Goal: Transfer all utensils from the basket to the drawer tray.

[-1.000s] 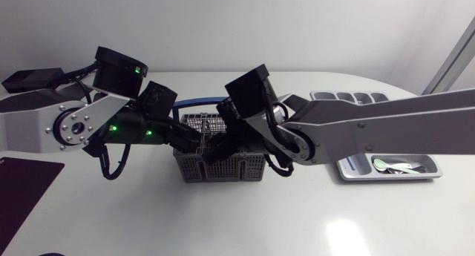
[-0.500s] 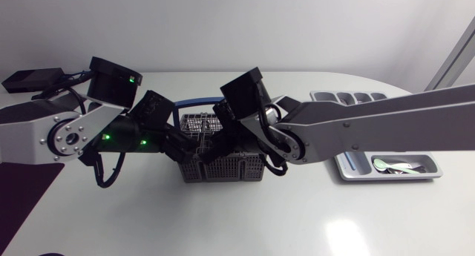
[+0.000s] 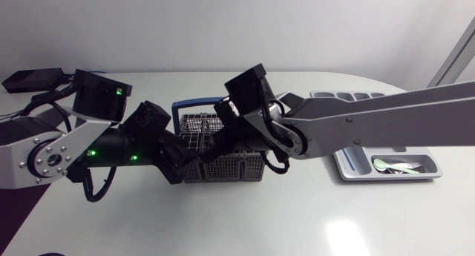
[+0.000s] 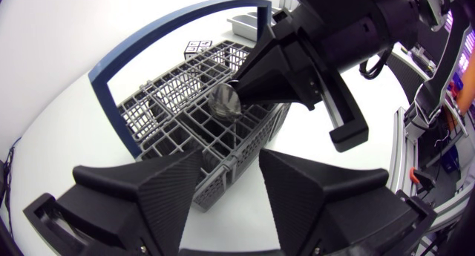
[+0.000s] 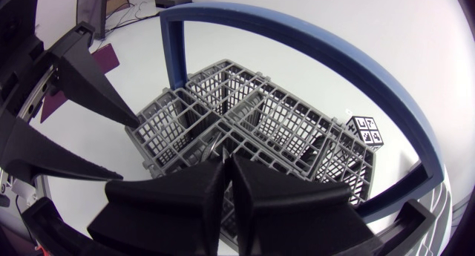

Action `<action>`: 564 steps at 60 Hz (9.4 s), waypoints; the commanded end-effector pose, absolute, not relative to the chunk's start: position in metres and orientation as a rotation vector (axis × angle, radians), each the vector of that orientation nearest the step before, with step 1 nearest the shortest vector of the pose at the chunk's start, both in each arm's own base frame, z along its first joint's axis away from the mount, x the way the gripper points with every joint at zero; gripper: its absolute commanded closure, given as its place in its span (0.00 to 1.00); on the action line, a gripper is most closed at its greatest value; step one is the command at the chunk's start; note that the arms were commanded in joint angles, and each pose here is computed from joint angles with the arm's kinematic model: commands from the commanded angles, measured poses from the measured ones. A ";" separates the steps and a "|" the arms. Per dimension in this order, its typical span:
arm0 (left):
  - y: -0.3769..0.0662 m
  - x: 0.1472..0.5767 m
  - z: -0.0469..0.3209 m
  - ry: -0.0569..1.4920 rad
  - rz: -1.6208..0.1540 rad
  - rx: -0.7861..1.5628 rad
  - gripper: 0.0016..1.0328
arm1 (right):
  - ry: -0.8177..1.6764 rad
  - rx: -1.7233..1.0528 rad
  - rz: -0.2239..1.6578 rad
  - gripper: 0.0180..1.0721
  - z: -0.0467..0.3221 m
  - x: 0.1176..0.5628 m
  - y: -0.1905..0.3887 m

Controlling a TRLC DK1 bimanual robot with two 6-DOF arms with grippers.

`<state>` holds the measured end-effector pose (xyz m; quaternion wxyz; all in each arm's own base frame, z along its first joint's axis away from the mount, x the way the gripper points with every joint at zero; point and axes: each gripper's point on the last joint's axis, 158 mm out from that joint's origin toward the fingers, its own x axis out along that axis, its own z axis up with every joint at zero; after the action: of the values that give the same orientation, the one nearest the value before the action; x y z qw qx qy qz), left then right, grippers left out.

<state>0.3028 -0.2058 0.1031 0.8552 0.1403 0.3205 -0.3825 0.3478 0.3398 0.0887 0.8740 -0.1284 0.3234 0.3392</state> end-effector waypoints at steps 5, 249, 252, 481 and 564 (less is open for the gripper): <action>-0.214 0.288 0.093 0.663 -0.852 0.319 0.47 | 0.716 -0.226 0.737 0.94 0.084 0.344 0.344; -0.211 0.294 0.079 0.626 -0.812 0.419 0.41 | 0.917 -1.634 1.009 0.51 0.017 0.342 -0.094; -0.212 0.294 0.084 0.620 -0.810 0.413 0.39 | 0.893 -1.614 0.955 0.45 0.031 0.352 -0.092; -0.184 0.295 0.078 0.565 -0.973 0.339 0.35 | 0.905 -0.064 0.909 0.95 0.152 0.318 0.352; -0.176 0.280 0.098 0.600 -0.944 0.349 0.35 | 1.006 -0.123 0.467 0.95 0.186 0.309 0.091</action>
<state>0.2840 -0.1755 0.0956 0.8350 0.1570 0.2876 -0.4420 0.3204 0.1202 0.2102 0.8567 -0.0358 0.4506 0.2484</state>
